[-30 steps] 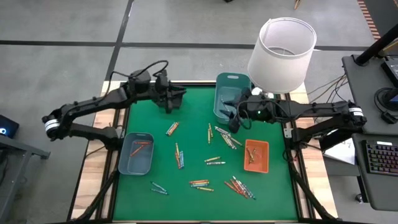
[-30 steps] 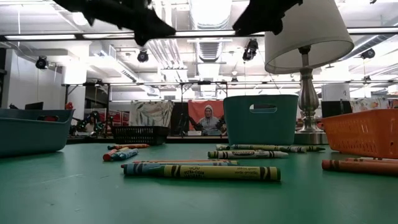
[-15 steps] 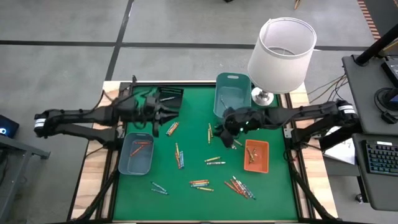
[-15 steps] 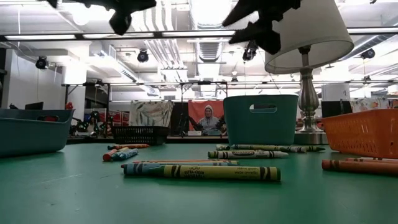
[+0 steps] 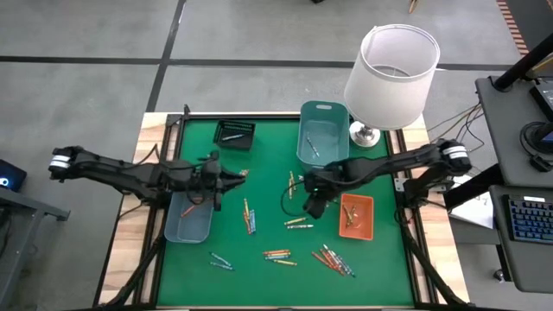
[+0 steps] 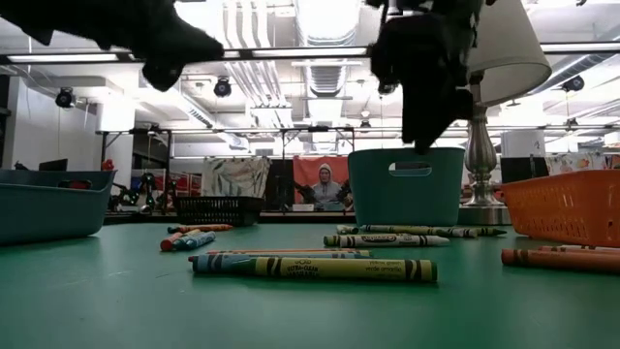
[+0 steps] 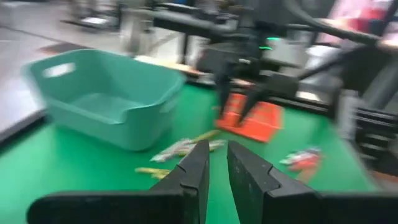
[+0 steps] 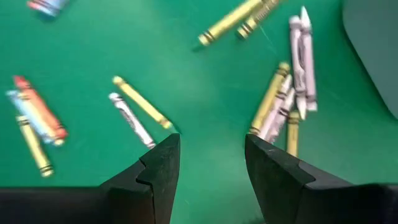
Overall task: Sort crayons
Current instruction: Put the green crayon into the orange bin
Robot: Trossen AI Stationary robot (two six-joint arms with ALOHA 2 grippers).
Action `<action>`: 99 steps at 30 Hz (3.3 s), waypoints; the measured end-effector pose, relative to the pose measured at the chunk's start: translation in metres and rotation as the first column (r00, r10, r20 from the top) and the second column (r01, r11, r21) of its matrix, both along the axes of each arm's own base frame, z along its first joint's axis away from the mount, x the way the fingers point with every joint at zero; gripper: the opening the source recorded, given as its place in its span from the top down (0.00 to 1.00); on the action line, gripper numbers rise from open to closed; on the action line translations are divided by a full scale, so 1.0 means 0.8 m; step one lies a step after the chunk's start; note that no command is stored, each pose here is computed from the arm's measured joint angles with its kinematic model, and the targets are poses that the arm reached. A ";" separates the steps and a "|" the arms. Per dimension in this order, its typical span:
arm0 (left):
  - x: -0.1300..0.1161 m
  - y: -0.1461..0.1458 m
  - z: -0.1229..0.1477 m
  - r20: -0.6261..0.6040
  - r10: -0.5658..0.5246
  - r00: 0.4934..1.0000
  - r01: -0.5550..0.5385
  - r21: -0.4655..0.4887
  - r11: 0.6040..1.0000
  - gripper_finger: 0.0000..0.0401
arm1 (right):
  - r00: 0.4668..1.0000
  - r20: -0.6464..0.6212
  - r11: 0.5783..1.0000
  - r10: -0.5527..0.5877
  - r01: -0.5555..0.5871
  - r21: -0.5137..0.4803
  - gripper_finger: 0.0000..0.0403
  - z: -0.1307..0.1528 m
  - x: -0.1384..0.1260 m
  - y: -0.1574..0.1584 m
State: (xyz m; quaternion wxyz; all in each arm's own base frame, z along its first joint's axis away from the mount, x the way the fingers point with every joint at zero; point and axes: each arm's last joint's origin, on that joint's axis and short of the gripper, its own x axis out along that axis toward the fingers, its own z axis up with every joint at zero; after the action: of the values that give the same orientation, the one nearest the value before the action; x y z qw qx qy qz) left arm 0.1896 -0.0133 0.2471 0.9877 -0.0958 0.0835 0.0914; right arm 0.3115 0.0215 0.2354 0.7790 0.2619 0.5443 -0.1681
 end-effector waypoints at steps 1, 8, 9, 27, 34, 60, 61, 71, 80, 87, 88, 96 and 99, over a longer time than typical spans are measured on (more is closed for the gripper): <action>0.001 0.001 -0.003 -0.008 0.044 0.999 -0.044 0.011 0.999 0.90 | 1.000 -0.017 1.000 -0.013 0.013 0.004 0.58 -0.003 0.006 0.001; 0.006 0.005 0.010 0.017 0.166 0.986 -0.167 0.039 0.985 0.90 | 0.997 -0.050 0.998 -0.057 0.057 0.014 0.58 -0.027 0.068 0.005; 0.007 0.005 0.014 0.026 0.166 0.986 -0.167 0.037 0.985 0.90 | 0.997 -0.055 0.998 -0.056 0.057 0.010 0.58 -0.031 0.077 0.006; 0.009 0.004 0.035 0.060 0.158 0.986 -0.161 0.048 0.986 0.90 | 0.962 -0.107 0.961 -0.250 0.233 -0.150 0.62 -0.074 0.120 -0.009; 0.010 0.006 0.034 0.052 0.198 0.979 -0.202 0.081 0.976 0.90 | 0.957 -0.121 0.955 -0.263 0.240 -0.175 0.62 -0.095 0.126 -0.010; 0.010 0.007 0.033 0.039 0.214 0.976 -0.218 0.149 0.965 0.90 | 0.953 -0.080 0.944 -0.292 0.273 -0.185 0.69 -0.114 0.124 -0.009; 0.010 0.007 0.033 0.039 0.214 0.976 -0.217 0.151 0.964 0.90 | 0.954 -0.077 0.945 -0.289 0.271 -0.184 0.69 -0.115 0.124 -0.008; 0.010 0.007 0.033 0.037 0.213 0.976 -0.216 0.157 0.964 0.90 | 0.968 -0.048 0.953 -0.247 0.234 -0.191 0.73 -0.122 0.124 0.002; 0.010 0.007 0.033 0.037 0.213 0.976 -0.216 0.157 0.964 0.90 | 0.981 -0.043 0.963 -0.189 0.177 -0.201 0.89 -0.123 0.124 0.012; 0.010 0.007 0.033 0.037 0.213 0.976 -0.216 0.157 0.964 0.90 | 0.984 -0.050 0.967 -0.168 0.155 -0.203 0.97 -0.122 0.123 0.012; 0.010 0.007 0.033 0.037 0.213 0.976 -0.216 0.157 0.964 0.90 | 0.985 -0.049 0.968 -0.164 0.151 -0.202 0.97 -0.121 0.123 0.012; 0.010 0.007 0.033 0.040 0.215 0.976 -0.218 0.142 0.966 0.90 | 0.998 -0.004 0.985 -0.070 0.069 -0.157 0.97 -0.083 0.121 0.018; 0.010 0.007 0.033 0.043 0.217 0.975 -0.221 0.125 0.967 0.90 | 0.999 0.030 0.986 -0.022 0.026 -0.167 0.97 -0.058 0.115 0.021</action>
State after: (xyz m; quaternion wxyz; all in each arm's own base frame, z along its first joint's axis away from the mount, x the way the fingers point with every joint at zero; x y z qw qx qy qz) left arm 0.1977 -0.0076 0.2734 0.9768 -0.0419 0.0522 0.2037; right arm 0.4031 0.0383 0.1889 0.8037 0.2045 0.5142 -0.2188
